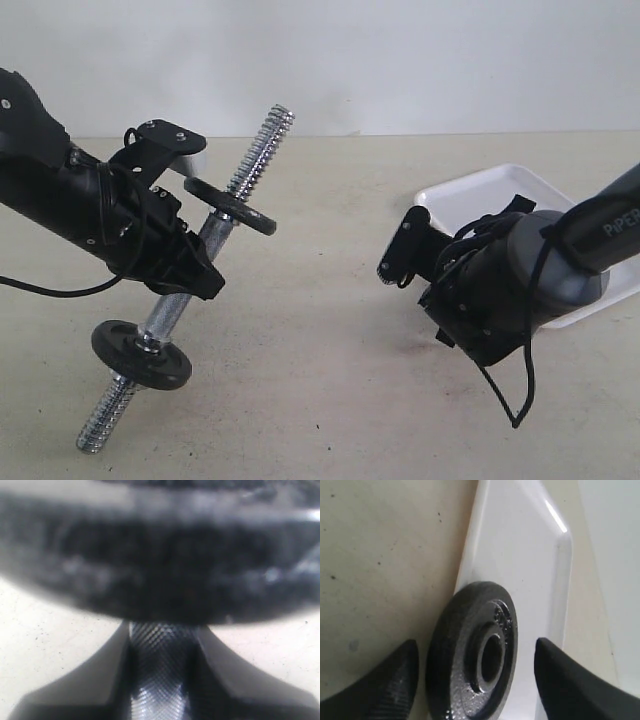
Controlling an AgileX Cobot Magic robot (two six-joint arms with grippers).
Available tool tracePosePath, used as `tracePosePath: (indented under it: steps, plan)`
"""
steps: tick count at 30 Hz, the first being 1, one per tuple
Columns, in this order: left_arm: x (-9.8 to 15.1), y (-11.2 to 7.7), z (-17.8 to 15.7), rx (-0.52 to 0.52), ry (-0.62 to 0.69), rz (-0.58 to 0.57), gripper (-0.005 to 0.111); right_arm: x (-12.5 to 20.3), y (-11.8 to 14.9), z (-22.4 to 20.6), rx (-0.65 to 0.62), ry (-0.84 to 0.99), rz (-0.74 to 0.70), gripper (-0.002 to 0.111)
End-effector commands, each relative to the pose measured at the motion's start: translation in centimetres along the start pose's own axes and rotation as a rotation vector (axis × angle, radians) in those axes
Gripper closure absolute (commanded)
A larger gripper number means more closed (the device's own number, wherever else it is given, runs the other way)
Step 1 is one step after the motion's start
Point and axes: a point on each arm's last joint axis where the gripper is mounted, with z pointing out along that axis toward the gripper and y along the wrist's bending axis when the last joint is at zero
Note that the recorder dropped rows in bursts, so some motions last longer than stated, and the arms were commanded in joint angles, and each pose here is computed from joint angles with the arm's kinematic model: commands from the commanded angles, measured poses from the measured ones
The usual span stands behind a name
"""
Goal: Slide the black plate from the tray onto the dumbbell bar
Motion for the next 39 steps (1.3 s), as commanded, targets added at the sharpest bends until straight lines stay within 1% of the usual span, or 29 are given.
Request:
tracePosePath:
  steps: [1,22,26,32,33,34,36,37,39]
  plan:
    - [-2.04,-0.35,-2.57,-0.031,-0.16,-0.034,0.102,0.09,-0.21,0.2,0.005,0.005,-0.003,0.049]
    - [-2.04,-0.35,-2.57,-0.031,-0.16,-0.034,0.102,0.16,-0.31,0.25,0.011,0.009,-0.004,0.049]
    - [-2.0,-0.39,-2.56,-0.027,-0.156,-0.034,0.102,0.51,-0.96,1.04,-0.004,0.024,0.026,0.049]
    - [-2.03,-0.35,-2.56,-0.031,-0.159,-0.034,0.102,0.43,-0.73,1.04,-0.029,0.015,0.028,0.05]
    - [-2.03,-0.35,-2.56,-0.031,-0.159,-0.034,0.102,0.43,-0.73,1.04,-0.029,0.015,0.028,0.054]
    - [-2.03,-0.35,-2.56,-0.031,-0.159,-0.034,0.102,0.43,-0.73,1.04,-0.029,0.015,0.028,0.061]
    - [-2.03,-0.35,-2.56,-0.031,-0.159,-0.034,0.102,0.36,-0.55,1.03,-0.049,0.008,0.028,0.08]
    - [-2.03,-0.35,-2.56,-0.031,-0.159,-0.034,0.102,0.3,-0.37,1.02,-0.069,0.001,0.027,0.091]
    - [-2.03,-0.35,-2.56,-0.031,-0.159,-0.034,0.102,0.22,-0.17,1.0,-0.091,-0.007,0.027,0.109]
